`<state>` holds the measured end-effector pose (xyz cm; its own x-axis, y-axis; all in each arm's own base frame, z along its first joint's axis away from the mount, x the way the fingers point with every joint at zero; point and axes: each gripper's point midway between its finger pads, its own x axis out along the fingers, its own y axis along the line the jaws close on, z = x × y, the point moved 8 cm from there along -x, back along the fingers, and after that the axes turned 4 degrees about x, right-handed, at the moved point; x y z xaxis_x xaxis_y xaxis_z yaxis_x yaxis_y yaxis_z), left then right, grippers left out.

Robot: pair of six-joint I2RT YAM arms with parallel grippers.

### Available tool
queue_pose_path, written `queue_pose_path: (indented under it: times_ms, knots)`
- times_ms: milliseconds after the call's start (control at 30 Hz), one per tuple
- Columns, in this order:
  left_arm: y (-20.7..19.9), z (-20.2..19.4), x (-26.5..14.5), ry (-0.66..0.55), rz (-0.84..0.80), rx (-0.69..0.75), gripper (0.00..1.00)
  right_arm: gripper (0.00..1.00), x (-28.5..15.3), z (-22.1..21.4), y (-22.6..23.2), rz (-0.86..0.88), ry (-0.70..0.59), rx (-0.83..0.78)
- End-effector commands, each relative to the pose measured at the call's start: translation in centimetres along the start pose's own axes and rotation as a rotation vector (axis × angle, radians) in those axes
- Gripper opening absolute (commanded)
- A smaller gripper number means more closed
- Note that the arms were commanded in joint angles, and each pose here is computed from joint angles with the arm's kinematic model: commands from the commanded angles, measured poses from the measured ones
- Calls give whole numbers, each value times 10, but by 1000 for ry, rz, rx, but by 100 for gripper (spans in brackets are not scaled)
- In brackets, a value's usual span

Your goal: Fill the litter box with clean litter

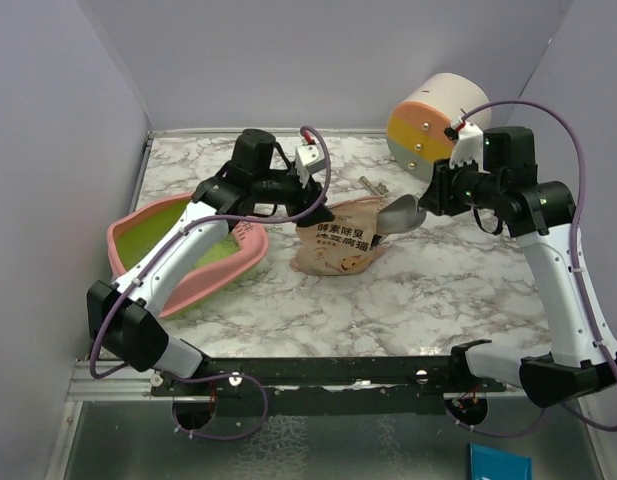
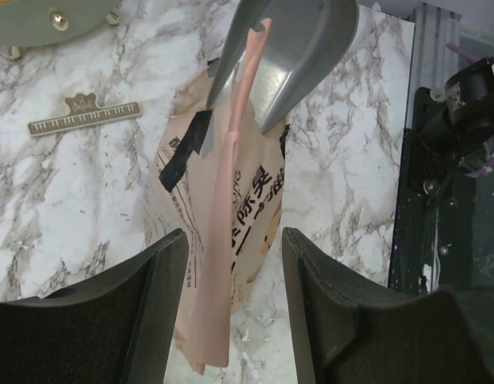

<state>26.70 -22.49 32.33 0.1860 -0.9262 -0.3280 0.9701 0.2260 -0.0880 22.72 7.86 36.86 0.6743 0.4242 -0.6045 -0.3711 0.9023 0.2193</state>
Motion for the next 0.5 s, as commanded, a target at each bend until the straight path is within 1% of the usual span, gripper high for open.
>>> queue_pose_path:
  times_ms: [0, 167, 233, 267, 300, 367, 400, 467]
  knots:
    - [1, -7, 11, 64, 9, 30, 53, 1, 4, 12, 3, 28, -59, -30]
    - [4, -12, 20, 126, 43, 50, 52, 1, 12, 18, 3, 42, -51, -37]
    - [7, -13, 22, 143, 78, 61, 47, 1, 17, 19, 2, 50, -42, -39]
    - [9, -14, 22, 154, 101, 65, 42, 1, 21, 19, 3, 59, -36, -40]
    - [12, -14, 22, 162, 122, 69, 34, 1, 25, 19, 2, 63, -28, -40]
    - [17, -14, 22, 170, 165, 81, 11, 1, 33, 17, 0, 70, -13, -38]
    - [19, -13, 22, 168, 187, 87, 2, 1, 37, 16, 0, 76, -9, -39]
    - [22, -10, 21, 158, 223, 96, 0, 1, 45, 14, -1, 88, 2, -36]
